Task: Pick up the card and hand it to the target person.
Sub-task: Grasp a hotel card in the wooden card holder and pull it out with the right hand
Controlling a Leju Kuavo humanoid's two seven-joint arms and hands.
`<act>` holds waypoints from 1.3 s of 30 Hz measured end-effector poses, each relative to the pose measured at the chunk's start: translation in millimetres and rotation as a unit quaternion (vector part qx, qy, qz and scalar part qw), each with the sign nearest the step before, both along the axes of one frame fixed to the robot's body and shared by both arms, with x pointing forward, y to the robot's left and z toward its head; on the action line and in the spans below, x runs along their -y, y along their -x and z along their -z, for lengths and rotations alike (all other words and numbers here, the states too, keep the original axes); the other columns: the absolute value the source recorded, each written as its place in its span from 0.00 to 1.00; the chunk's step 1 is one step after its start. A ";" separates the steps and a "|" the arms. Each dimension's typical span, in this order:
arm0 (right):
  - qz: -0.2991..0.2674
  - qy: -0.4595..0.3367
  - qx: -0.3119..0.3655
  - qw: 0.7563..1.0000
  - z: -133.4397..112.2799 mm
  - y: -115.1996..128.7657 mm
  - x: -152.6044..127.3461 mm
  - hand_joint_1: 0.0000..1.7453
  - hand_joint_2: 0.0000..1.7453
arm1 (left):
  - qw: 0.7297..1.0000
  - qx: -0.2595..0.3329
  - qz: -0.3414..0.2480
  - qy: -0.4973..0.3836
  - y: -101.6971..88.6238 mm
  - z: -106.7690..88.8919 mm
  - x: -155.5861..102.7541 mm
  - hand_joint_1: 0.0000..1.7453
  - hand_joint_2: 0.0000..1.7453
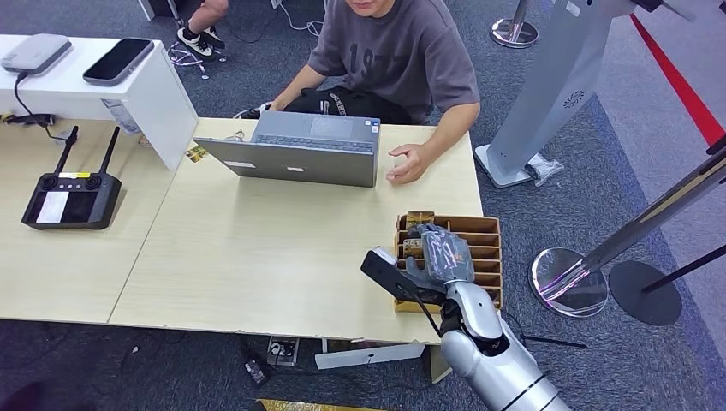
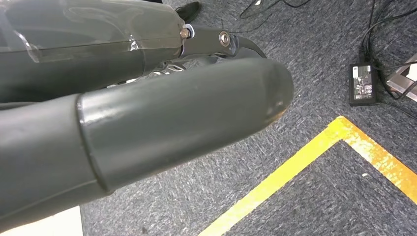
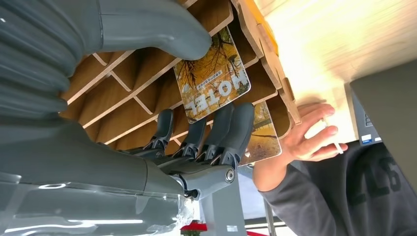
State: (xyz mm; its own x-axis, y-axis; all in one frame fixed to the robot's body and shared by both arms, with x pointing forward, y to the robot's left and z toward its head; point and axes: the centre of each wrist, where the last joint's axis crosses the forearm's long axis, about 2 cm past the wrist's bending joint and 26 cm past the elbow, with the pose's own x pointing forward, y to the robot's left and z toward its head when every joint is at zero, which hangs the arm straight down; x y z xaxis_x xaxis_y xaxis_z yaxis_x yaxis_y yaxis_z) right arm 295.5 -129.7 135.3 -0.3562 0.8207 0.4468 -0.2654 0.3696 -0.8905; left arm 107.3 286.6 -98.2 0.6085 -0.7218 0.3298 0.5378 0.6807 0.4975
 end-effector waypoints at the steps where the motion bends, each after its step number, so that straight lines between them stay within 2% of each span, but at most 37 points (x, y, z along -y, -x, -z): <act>1: 0.000 0.002 0.000 1.000 -0.2 -0.2 -0.1 0.54 1.00 | 1.000 0.000 0.000 0.000 0.0 0.0 0.0 0.00 0.00; 6: 0.001 0.008 -0.003 1.000 -0.9 -0.6 -1.1 0.58 1.00 | 1.000 -0.001 0.000 0.000 0.4 0.1 0.0 0.00 0.00; 15: -0.002 0.012 -0.003 1.000 0.4 -1.0 -3.8 0.54 1.00 | 1.000 -0.001 0.001 0.000 0.4 0.1 0.0 0.00 0.00; 24: 0.000 0.022 0.001 1.000 2.4 -4.1 -4.1 0.57 1.00 | 1.000 -0.001 0.003 0.000 0.2 0.1 0.1 0.00 0.00; 25: 0.000 0.023 0.001 1.000 2.5 -4.6 -4.0 0.59 1.00 | 1.000 -0.001 0.003 0.000 0.1 0.0 0.0 0.00 0.00; 29: 0.001 0.023 0.004 1.000 2.4 -5.8 -4.6 0.81 1.00 | 1.000 -0.001 0.005 -0.001 0.0 0.0 -0.1 0.00 0.00; 31: 0.002 0.022 0.007 1.000 2.9 -6.4 -5.0 0.87 1.00 | 1.000 0.000 0.006 -0.001 -0.1 0.0 -0.1 0.00 0.00; 34: 0.003 0.016 0.014 1.000 4.2 -6.8 -5.4 0.91 1.00 | 1.000 0.000 0.008 -0.002 -0.2 -0.1 -0.1 0.00 0.00; 39: 0.004 0.011 0.021 1.000 6.7 -7.2 -6.0 0.91 1.00 | 1.000 0.000 0.011 -0.003 -0.5 -0.1 0.0 0.00 0.00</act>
State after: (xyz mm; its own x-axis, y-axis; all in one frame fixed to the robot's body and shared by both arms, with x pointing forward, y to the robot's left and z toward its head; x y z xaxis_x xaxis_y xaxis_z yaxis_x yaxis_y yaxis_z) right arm 302.7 -123.7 128.6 -0.3675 0.8330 0.4135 -0.2240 0.3523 -0.9087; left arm 107.8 286.6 -98.1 0.5929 -0.7362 0.3264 0.5519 0.6666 0.5011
